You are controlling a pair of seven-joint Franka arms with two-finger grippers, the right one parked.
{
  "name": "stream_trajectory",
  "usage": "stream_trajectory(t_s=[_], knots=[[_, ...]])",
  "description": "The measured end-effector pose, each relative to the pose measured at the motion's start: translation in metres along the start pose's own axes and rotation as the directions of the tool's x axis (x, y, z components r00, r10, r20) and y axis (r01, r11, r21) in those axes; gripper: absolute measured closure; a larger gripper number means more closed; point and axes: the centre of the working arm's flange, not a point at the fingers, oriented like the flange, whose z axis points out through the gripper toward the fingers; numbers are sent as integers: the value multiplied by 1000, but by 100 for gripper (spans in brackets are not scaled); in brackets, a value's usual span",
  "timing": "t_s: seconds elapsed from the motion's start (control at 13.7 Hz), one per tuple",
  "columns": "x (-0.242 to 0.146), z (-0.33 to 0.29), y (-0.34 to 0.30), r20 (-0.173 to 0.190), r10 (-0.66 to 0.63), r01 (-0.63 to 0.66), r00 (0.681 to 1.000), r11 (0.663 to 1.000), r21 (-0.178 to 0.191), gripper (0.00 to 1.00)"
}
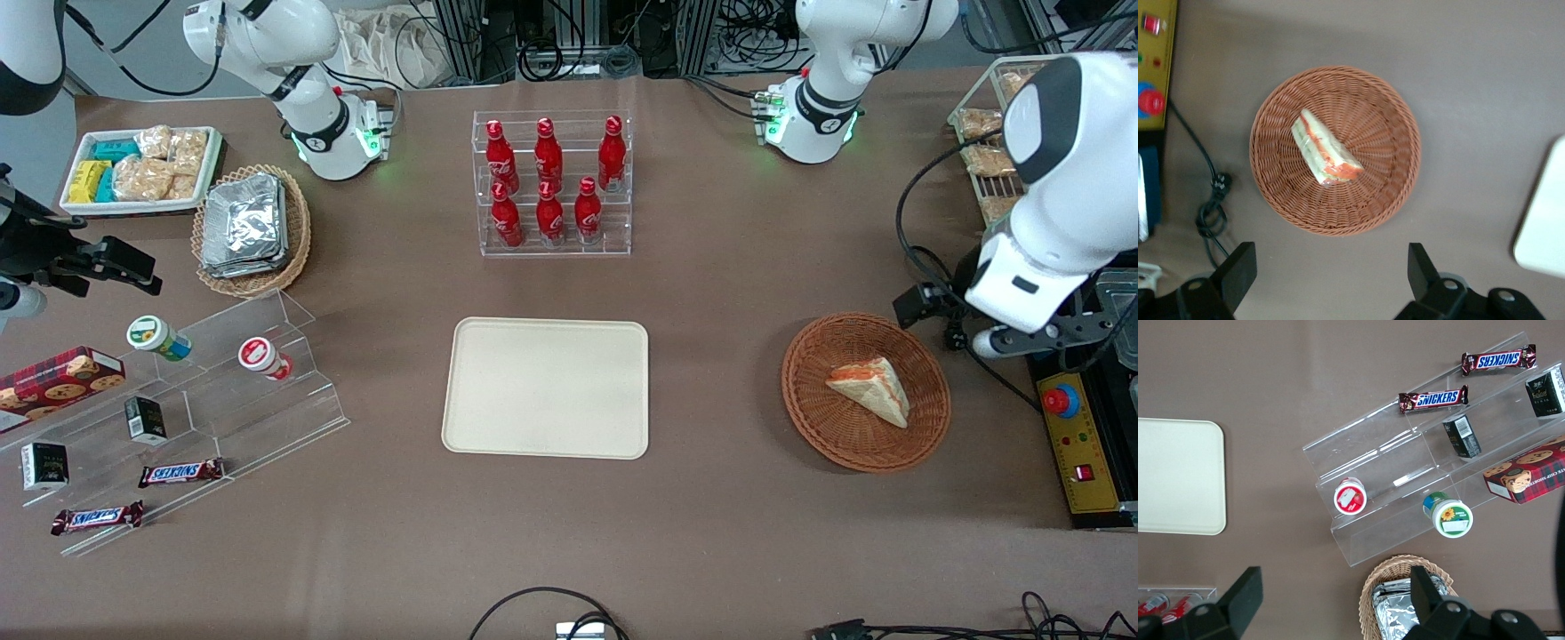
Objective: Place sandwich from basket to tray
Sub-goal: 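Lower the open left gripper onto the wrapped sandwich in the wicker basket, then close the left gripper on the sandwich's edge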
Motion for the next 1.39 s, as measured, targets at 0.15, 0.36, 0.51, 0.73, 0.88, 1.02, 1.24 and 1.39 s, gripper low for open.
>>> stream_trajectory(t_s=[0.15, 0.36, 0.51, 0.73, 0.88, 1.02, 1.24, 1.39], knots=[[12, 43, 1, 0, -221, 221, 975, 975, 17, 0], [18, 106, 6, -4, -459, 459, 888, 888, 36, 0], [22, 141, -1, -6, -521, 521, 854, 853, 44, 0], [22, 190, -20, -8, -562, 561, 827, 826, 57, 0], [16, 216, -23, -11, -584, 584, 811, 810, 56, 0], [12, 234, -22, -18, -596, 596, 803, 802, 47, 0], [13, 243, -21, -22, -601, 602, 799, 798, 43, 16], [13, 242, -19, -24, -599, 599, 801, 800, 41, 38]])
